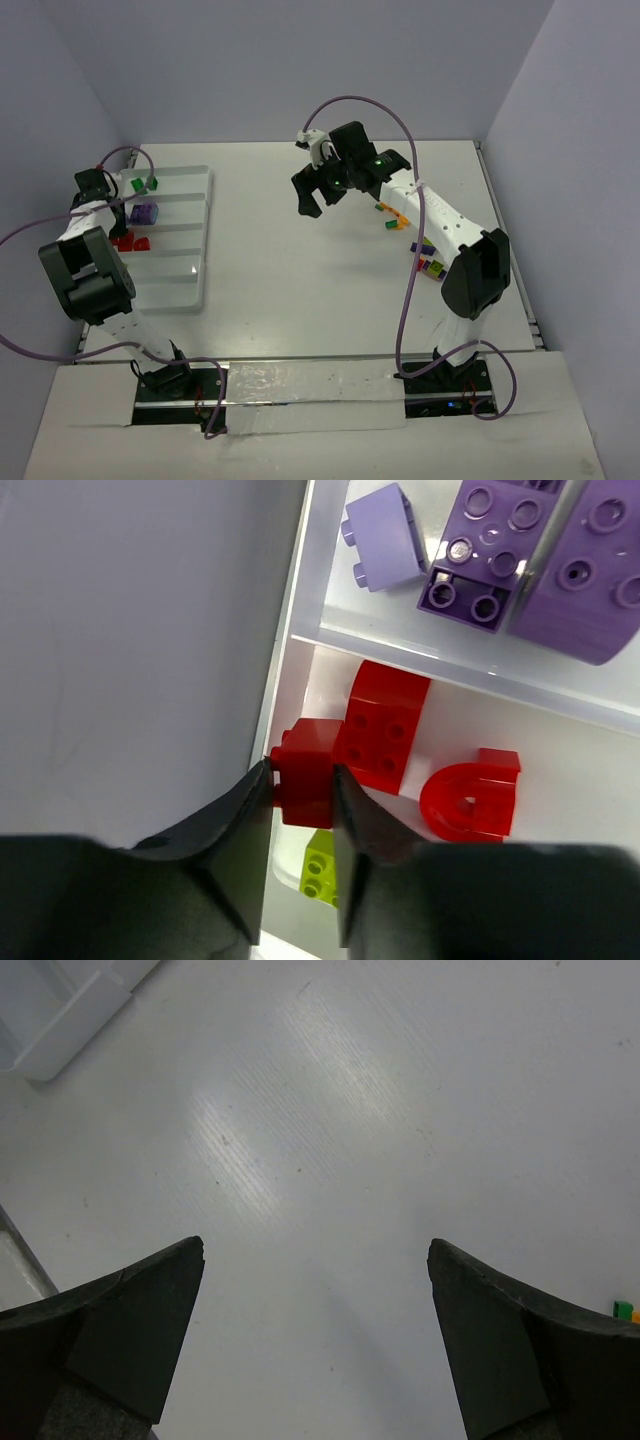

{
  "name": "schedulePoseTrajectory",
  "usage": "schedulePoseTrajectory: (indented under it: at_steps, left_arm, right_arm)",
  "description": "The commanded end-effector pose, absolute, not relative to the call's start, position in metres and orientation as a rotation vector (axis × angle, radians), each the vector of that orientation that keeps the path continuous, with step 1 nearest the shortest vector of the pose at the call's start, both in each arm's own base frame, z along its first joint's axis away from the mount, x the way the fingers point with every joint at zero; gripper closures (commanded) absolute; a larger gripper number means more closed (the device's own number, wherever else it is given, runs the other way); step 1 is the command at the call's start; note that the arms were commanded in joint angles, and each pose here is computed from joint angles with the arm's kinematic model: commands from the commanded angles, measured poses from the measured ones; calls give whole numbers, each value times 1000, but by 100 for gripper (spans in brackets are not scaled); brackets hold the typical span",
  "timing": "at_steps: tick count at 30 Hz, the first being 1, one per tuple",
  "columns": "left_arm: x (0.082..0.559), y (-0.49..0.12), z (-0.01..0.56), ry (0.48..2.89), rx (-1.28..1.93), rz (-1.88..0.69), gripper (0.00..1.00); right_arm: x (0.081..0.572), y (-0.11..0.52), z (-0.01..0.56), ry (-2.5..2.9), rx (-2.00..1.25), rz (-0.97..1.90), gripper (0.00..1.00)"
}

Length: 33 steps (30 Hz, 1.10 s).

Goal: Sort the legos into containers by color

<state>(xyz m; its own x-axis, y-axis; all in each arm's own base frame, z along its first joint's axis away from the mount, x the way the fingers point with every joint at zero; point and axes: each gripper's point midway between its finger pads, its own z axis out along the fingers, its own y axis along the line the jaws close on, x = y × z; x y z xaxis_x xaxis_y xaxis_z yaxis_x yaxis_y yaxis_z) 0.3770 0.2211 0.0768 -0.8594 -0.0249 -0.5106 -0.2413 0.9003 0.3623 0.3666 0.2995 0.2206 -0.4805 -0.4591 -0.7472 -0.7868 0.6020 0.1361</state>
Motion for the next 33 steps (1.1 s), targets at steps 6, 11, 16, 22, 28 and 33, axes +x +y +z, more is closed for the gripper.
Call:
schedulePoseTrajectory:
  at_steps: [6,11,16,22,28,33]
  left_arm:
    - [397,235,110,2467,-177,629,41]
    - [411,210,166,2355,-105,538,37]
    - [430,104,227,2195,148,340,35]
    - [435,-33,228,2147,394,-17,32]
    - [435,-94,210,2175,488,-177,34]
    - [436,-108,203,2183,501,-196,34]
  right_arm:
    - [373,298,237,2113,-949,625,0]
    - [378,278,241,2137,-871,640,0]
    - [390,220,225,2242,-762,523,1]
    - [395,143,194,2387,-682,244,2]
    - [413,80,171,2489,-591,27,7]
    - [445,49,164,2519,-421,-47,9]
